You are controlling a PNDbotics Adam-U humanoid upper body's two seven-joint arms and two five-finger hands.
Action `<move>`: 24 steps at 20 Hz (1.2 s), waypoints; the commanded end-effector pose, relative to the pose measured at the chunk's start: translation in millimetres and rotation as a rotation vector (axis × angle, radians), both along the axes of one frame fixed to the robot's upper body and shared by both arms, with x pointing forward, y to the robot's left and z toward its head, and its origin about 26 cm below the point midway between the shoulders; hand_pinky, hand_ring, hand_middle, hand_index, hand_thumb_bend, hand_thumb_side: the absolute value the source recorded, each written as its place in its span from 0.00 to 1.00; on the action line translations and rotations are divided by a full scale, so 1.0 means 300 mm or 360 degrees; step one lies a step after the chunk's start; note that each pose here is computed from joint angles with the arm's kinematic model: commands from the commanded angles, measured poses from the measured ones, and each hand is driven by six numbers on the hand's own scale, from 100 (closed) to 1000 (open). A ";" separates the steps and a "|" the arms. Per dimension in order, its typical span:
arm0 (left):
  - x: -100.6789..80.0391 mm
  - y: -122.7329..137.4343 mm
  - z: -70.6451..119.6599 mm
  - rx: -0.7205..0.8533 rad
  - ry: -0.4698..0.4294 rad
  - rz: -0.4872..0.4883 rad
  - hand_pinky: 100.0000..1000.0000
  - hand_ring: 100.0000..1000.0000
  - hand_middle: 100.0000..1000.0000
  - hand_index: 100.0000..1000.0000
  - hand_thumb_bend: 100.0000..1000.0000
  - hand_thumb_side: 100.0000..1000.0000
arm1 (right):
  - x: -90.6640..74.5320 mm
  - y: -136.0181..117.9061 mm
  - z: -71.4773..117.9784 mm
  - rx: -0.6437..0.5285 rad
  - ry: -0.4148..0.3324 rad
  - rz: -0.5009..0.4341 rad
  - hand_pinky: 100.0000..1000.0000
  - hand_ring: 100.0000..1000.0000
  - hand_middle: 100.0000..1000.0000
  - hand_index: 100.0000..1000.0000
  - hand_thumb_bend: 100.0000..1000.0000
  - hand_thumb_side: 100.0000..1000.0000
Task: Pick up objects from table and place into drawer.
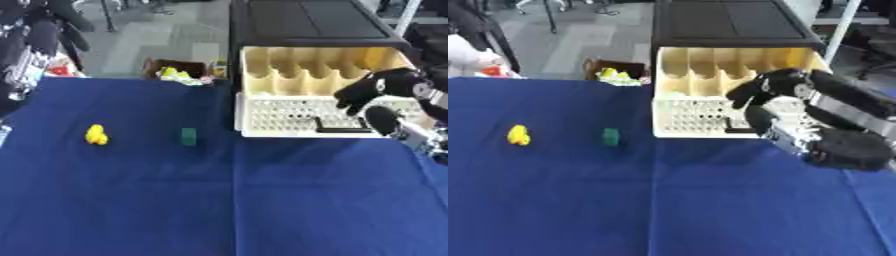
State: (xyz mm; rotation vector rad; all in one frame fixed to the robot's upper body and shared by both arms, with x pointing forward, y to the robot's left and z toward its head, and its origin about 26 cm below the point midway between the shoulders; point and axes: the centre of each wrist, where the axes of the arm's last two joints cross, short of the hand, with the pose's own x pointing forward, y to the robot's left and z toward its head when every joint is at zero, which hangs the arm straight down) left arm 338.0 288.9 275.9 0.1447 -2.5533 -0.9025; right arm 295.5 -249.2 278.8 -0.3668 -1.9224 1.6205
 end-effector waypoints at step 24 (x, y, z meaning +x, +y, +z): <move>-0.141 0.063 -0.132 0.0035 0.0292 0.0086 0.42 0.60 0.49 0.82 0.00 0.82 | 0.016 0.074 0.003 -0.0376 0.0657 -0.0121 0.80 0.73 0.74 0.93 0.00 1.00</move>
